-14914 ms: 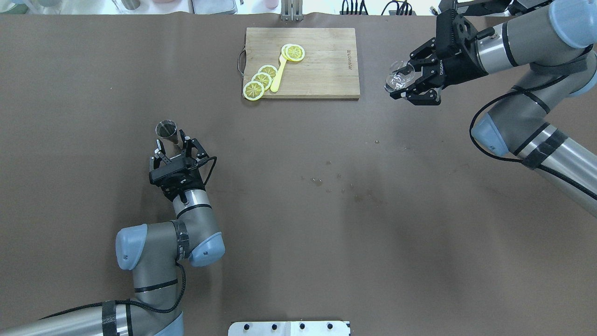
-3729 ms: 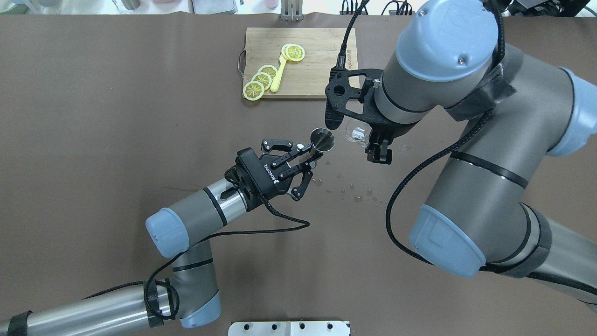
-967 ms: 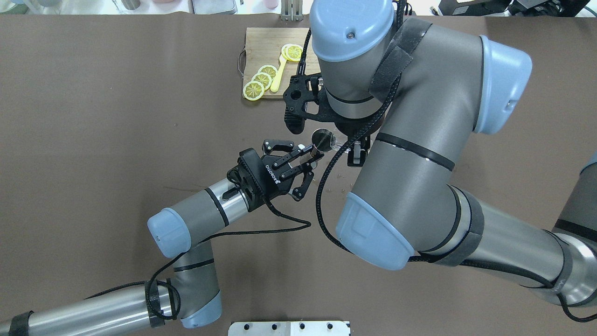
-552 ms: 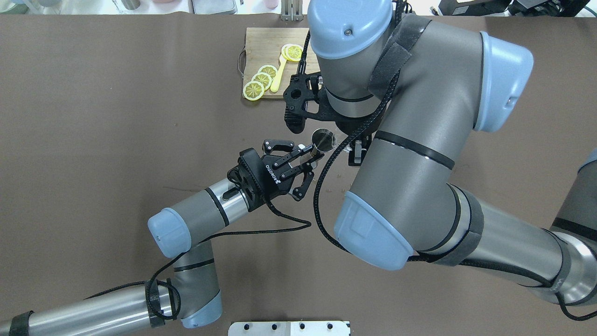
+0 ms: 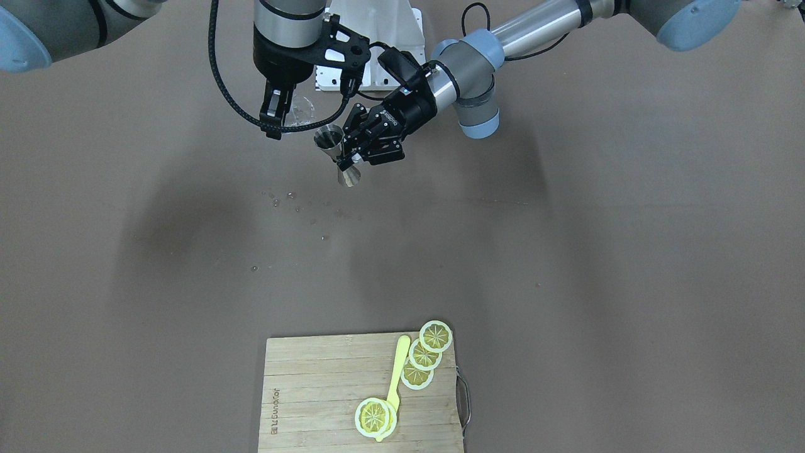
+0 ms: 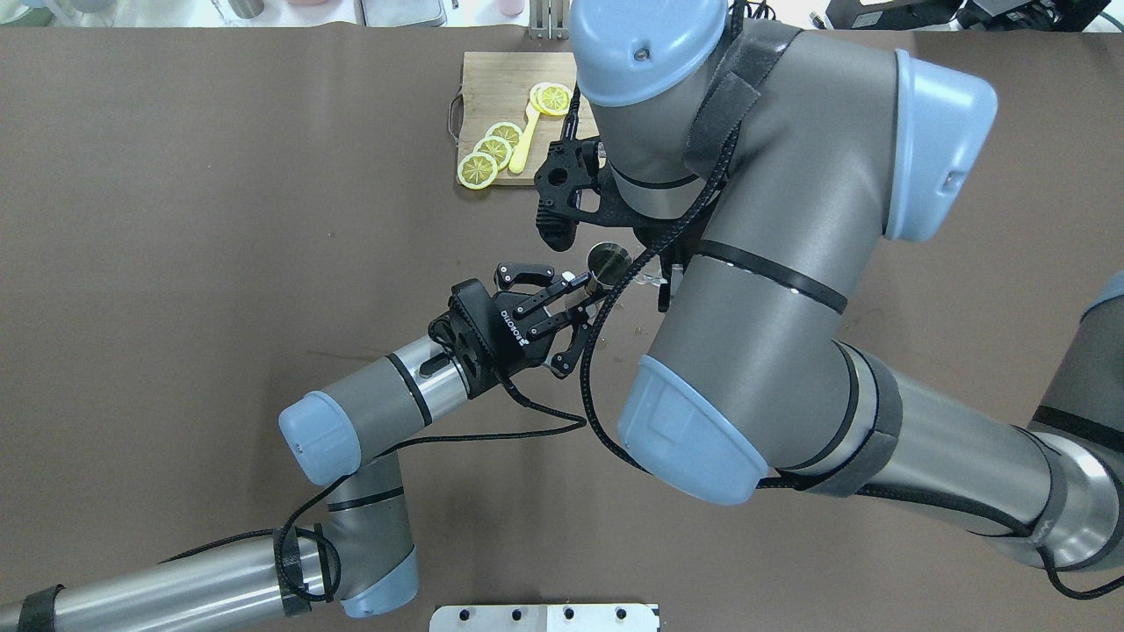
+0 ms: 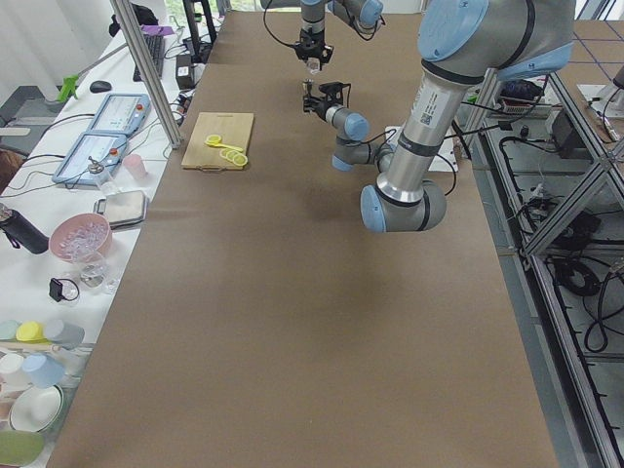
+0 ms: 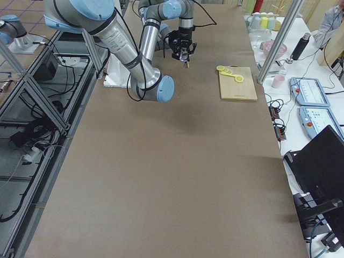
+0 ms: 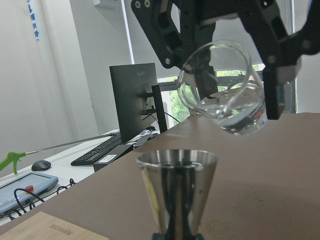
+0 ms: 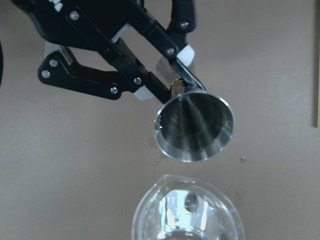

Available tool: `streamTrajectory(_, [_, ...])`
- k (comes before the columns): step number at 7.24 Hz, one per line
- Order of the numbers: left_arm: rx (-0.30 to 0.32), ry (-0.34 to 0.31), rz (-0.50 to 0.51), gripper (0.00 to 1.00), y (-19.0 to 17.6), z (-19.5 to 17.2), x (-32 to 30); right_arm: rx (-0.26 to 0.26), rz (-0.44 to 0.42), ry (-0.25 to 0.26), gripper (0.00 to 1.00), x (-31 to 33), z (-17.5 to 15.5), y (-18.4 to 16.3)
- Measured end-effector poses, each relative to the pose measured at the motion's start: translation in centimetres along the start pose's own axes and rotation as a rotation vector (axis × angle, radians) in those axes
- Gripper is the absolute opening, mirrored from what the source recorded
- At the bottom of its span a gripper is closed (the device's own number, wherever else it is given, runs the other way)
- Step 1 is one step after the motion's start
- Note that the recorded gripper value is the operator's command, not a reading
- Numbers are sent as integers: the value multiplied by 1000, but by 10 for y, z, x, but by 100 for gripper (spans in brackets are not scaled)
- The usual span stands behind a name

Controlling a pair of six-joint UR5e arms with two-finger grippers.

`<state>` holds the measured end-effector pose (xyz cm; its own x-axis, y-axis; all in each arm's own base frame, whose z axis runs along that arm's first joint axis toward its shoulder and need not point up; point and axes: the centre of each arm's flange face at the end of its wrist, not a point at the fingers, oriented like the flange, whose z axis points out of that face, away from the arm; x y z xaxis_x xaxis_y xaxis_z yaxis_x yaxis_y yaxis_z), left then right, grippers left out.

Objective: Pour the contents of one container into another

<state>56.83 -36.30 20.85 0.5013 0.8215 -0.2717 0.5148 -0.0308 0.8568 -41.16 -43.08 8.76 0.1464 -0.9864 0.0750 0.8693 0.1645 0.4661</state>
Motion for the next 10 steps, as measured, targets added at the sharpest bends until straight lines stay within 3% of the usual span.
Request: streamTrajectory(10, [1,4,-2,0,0,0,3,-97,34,-38,0,9,-15,-23])
